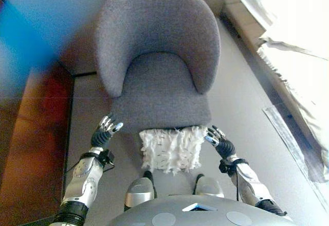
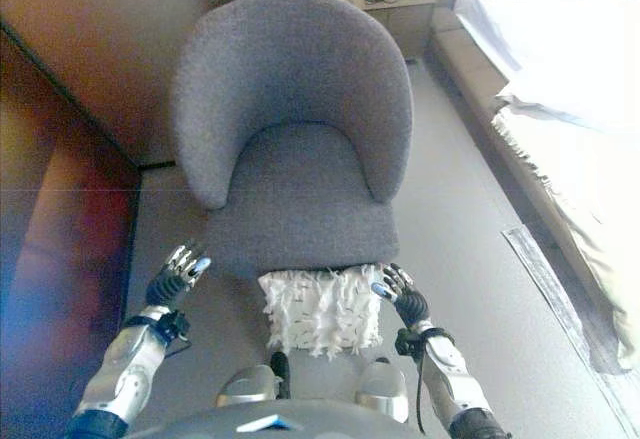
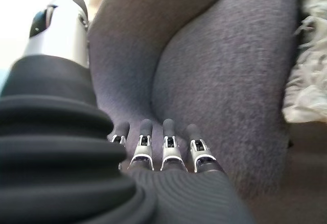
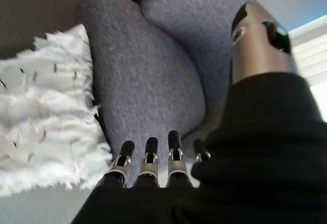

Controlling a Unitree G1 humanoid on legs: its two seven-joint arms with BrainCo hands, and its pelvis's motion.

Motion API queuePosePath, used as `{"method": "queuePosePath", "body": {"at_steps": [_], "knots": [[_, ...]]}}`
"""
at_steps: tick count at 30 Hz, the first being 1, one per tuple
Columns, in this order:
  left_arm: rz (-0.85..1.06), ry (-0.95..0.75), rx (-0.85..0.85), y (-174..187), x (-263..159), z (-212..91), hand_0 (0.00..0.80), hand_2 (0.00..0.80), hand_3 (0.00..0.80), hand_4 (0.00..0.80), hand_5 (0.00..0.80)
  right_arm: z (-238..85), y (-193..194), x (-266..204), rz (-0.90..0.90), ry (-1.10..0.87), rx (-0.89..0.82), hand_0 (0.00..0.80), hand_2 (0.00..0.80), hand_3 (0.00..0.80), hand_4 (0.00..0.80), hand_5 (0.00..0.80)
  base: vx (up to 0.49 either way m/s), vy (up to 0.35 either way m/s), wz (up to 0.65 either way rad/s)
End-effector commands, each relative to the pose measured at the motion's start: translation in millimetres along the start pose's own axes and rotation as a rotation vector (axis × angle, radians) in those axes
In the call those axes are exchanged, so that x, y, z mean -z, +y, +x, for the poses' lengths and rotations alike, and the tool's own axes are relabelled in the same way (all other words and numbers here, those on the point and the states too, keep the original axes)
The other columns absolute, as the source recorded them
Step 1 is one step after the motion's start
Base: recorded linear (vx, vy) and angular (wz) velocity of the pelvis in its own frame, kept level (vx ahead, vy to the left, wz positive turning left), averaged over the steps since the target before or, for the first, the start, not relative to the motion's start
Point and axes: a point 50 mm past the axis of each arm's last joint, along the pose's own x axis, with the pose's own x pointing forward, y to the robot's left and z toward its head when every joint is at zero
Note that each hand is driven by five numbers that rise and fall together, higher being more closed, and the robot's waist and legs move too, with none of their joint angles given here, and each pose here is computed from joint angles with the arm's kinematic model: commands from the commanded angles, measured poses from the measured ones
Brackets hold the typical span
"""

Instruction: Pick up the cushion and take it to the sofa

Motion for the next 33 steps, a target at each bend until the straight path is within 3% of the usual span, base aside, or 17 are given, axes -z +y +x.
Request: {"method": "queuePosePath", "body": {"at_steps": [1,10,19,33], "knots": [[0.097,-0.177,-0.024,-8.8,-42.4,26.0,0.0,0.0,0.0,0.0,0.0,25.6,11.9,-52.2,-0.128,-0.176,-0.008,0.0,0.0,0.0,0.0,0.0,-0.294,-0.158,-0.07],[0.158,-0.228,-0.135,-29.4,-54.5,69.4,0.0,0.0,0.0,0.0,0.0,58.9,5.8,-132.6,-0.244,-0.295,0.098,0.0,0.0,0.0,0.0,0.0,-0.122,-0.014,0.06],[0.144,-0.25,-0.101,-53.5,-81.3,96.2,0.0,0.0,0.0,0.0,0.0,70.9,-10.9,-187.0,-0.282,-0.345,0.169,0.0,0.0,0.0,0.0,0.0,-0.079,0.056,0.13],[0.202,-0.325,-0.049,-54.0,-138.3,113.4,0.0,0.0,0.0,0.0,0.0,72.0,-14.6,-255.5,-0.311,-0.387,0.193,0.0,0.0,0.0,0.0,0.0,-0.019,0.026,0.03]]}}
